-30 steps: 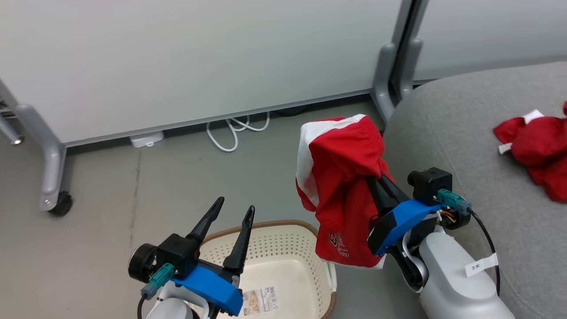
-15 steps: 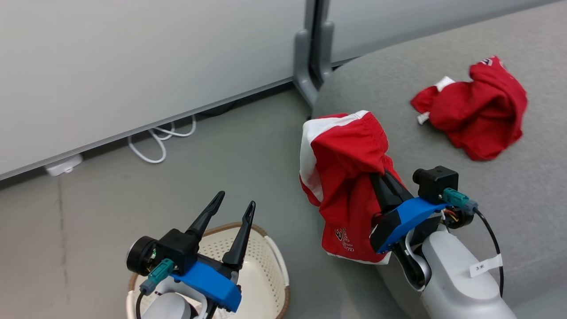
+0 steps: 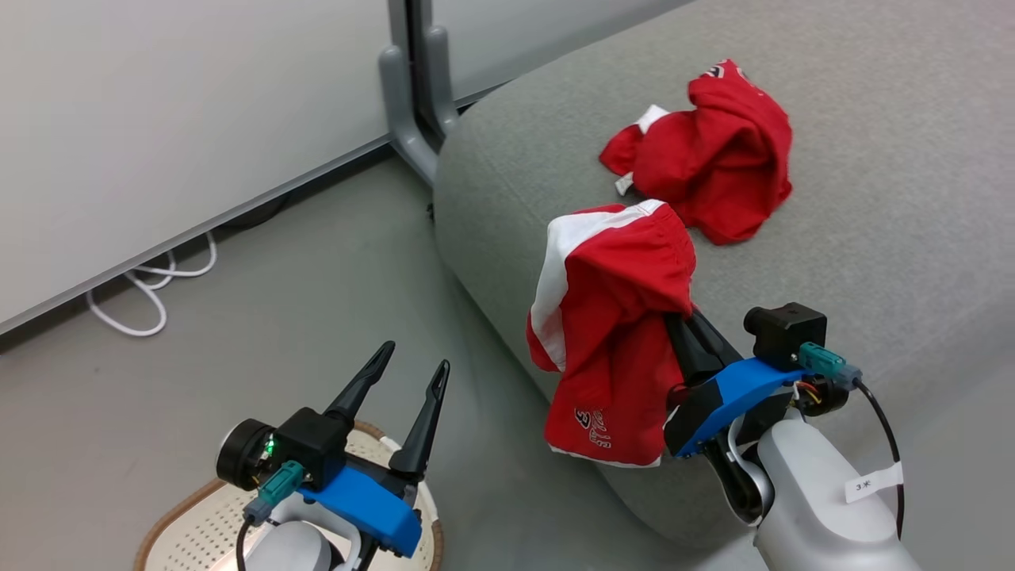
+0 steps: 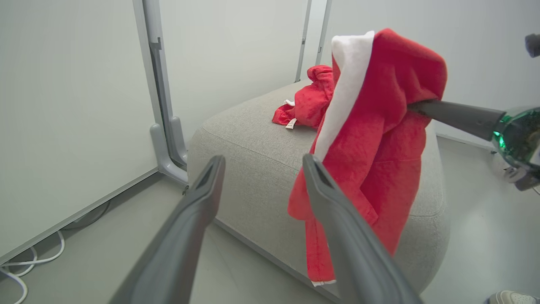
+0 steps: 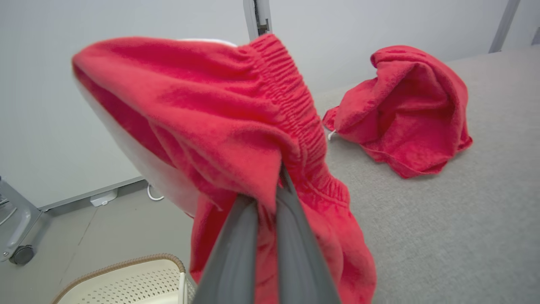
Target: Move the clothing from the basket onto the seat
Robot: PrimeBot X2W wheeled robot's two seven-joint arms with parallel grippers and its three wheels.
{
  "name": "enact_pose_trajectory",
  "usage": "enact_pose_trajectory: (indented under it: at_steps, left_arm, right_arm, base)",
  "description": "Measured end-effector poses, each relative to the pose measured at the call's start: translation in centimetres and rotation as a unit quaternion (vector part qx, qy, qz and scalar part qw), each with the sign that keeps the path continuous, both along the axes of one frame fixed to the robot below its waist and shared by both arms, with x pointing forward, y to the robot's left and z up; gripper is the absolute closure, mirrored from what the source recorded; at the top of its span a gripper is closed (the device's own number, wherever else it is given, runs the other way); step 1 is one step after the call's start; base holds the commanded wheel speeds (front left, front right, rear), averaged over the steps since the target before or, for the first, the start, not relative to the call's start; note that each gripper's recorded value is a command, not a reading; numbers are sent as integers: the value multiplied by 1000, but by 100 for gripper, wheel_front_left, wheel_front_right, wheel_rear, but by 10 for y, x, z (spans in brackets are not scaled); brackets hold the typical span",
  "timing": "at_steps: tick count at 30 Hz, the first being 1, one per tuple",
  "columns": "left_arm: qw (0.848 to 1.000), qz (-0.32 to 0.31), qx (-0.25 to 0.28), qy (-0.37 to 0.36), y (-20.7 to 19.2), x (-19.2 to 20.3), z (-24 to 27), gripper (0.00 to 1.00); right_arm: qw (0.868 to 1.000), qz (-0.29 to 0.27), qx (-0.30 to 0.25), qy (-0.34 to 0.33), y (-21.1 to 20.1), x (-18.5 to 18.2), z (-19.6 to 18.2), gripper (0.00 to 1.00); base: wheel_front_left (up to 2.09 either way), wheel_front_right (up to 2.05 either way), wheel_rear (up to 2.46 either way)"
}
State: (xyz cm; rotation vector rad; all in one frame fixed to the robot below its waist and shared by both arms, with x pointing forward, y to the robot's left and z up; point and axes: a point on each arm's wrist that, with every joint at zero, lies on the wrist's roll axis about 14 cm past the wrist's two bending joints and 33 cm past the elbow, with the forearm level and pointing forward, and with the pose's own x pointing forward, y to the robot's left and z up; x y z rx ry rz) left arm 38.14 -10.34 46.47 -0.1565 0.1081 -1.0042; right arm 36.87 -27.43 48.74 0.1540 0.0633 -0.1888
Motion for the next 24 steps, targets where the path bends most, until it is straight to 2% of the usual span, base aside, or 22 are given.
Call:
enact_pose_trajectory:
  at_steps: [6, 15, 18, 24]
  left_arm:
    - [1000, -28, -1, -1, -17, -5, -1, 0]
    - [999, -39, 2, 3, -21, -9, -4, 0]
    - [999, -40, 3, 2, -20, -5, -6, 0]
    - [999, -45, 0, 3, -20, 3, -12, 0]
  right_arm:
    - [1000, -30, 3, 5, -17, -17, -4, 100]
    - [999, -49, 9, 1, -26, -21, -3, 100]
    - [998, -66, 2, -16, -42, -14, 11, 100]
    - [994, -95, -50, -29, -87, 14, 57, 100]
  base:
    - [0, 0, 0]
    - [0, 0, 0]
    - [0, 0, 0]
    - [0, 0, 0]
